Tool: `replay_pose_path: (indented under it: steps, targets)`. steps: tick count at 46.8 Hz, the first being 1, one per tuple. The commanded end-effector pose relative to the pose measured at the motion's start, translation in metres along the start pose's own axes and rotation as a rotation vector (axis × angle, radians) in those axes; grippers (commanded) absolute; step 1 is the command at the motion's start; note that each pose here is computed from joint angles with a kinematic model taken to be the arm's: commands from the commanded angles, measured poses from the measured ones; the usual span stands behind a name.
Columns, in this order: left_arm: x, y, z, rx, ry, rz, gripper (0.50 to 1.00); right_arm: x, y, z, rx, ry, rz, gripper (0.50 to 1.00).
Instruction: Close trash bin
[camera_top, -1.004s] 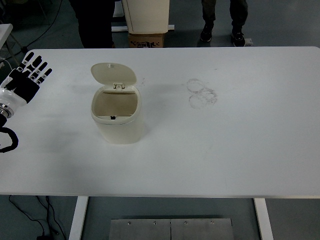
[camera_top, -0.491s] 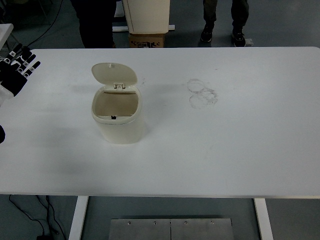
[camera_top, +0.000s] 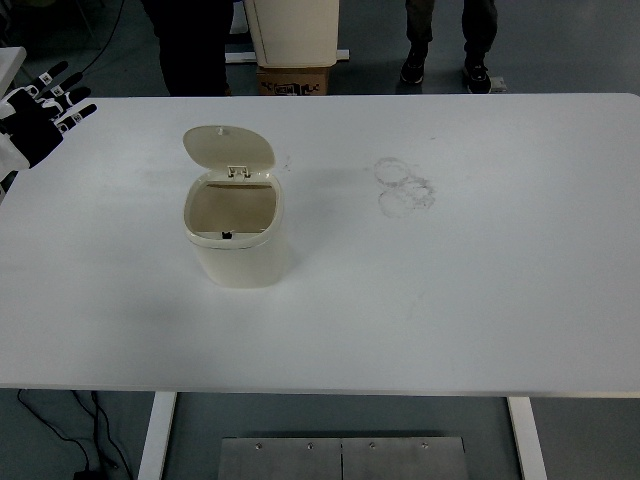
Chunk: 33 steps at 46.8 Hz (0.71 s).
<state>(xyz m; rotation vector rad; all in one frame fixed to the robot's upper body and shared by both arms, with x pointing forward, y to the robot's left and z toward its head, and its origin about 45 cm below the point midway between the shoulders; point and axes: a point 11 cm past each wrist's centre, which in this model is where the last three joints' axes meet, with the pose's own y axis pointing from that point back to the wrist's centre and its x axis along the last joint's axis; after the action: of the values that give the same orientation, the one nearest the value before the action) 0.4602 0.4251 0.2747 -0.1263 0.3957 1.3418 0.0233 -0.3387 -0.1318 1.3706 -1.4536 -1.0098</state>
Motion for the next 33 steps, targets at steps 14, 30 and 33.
replay_pose_path:
  steps: [14,30,33]
  targets:
    - [-0.033,-0.007,0.03,0.114,-0.227,-0.092,1.0,0.0,0.0,0.0,0.0,0.0,0.0,0.991]
    - [-0.071,-0.011,0.051,0.207,-0.437,-0.189,1.0,0.0,0.0,0.0,0.0,0.0,0.0,0.991]
    - [-0.078,-0.012,0.057,0.214,-0.477,-0.208,1.0,0.0,0.0,0.0,0.0,0.0,0.0,0.991]
